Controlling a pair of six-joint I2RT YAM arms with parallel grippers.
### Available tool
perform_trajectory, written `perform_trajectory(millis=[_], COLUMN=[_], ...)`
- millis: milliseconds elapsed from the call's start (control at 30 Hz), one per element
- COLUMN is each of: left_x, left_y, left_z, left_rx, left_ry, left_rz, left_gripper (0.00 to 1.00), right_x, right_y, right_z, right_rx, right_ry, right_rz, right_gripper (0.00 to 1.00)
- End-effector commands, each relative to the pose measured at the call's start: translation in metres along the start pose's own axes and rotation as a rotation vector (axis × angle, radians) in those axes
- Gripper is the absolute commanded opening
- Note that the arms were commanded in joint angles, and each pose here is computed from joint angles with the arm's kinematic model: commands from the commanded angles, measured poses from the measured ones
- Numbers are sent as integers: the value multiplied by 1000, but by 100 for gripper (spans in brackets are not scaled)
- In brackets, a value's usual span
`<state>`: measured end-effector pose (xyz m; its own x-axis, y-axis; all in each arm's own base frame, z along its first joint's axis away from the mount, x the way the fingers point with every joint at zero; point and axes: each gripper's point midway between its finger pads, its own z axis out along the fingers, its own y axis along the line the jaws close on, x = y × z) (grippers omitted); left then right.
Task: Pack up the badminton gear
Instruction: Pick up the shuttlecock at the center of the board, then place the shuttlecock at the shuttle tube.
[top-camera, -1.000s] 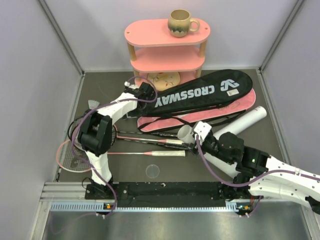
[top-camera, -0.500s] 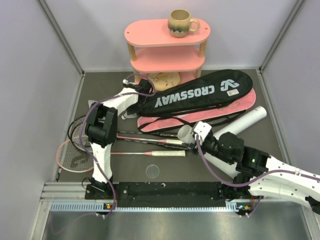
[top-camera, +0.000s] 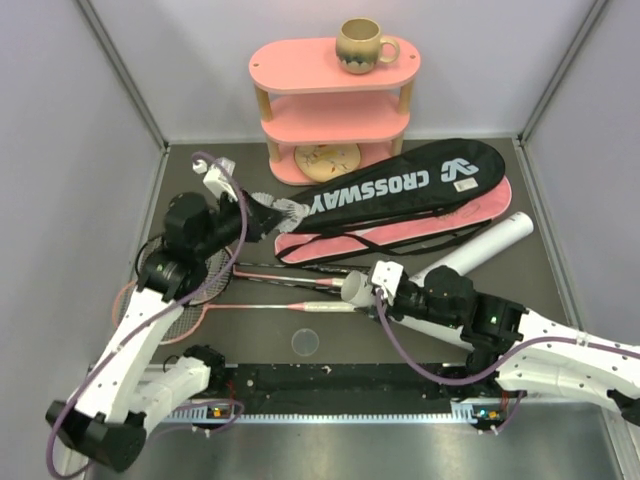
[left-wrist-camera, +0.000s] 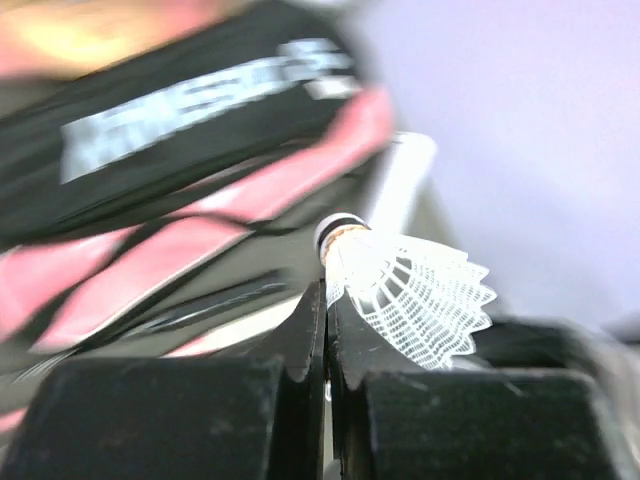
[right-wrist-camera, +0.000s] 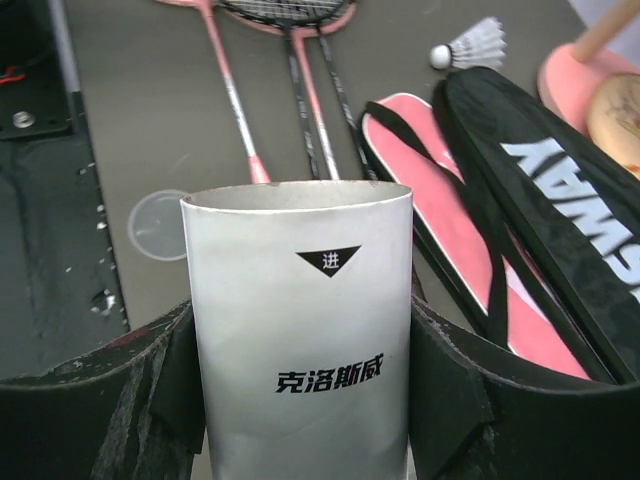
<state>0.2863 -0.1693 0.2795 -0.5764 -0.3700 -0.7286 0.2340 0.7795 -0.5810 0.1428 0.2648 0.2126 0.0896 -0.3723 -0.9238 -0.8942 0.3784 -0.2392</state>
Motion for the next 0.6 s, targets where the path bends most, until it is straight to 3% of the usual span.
perform_trajectory(millis=[0,133,400,567], left_x=[30,53,67,94], left_y=[-135,-137,-141,-156], left_z=[-74,-80,-96,-102], left_rx=[910,949,969,1021], left_ry=[142,192,229,330], left_rz=[144,148,172,182], left_gripper=[0,0,0,0], right_x=[-42,-63,-62,-73], right_y=[26,28,5,2], right_z=[-5,-10,-15,-23], right_rx=[-160,-176,-48,-44], right_ry=[-209,-300,-289,-327], right_rz=[-48,-45,-36,-55], right_gripper=[0,0,0,0])
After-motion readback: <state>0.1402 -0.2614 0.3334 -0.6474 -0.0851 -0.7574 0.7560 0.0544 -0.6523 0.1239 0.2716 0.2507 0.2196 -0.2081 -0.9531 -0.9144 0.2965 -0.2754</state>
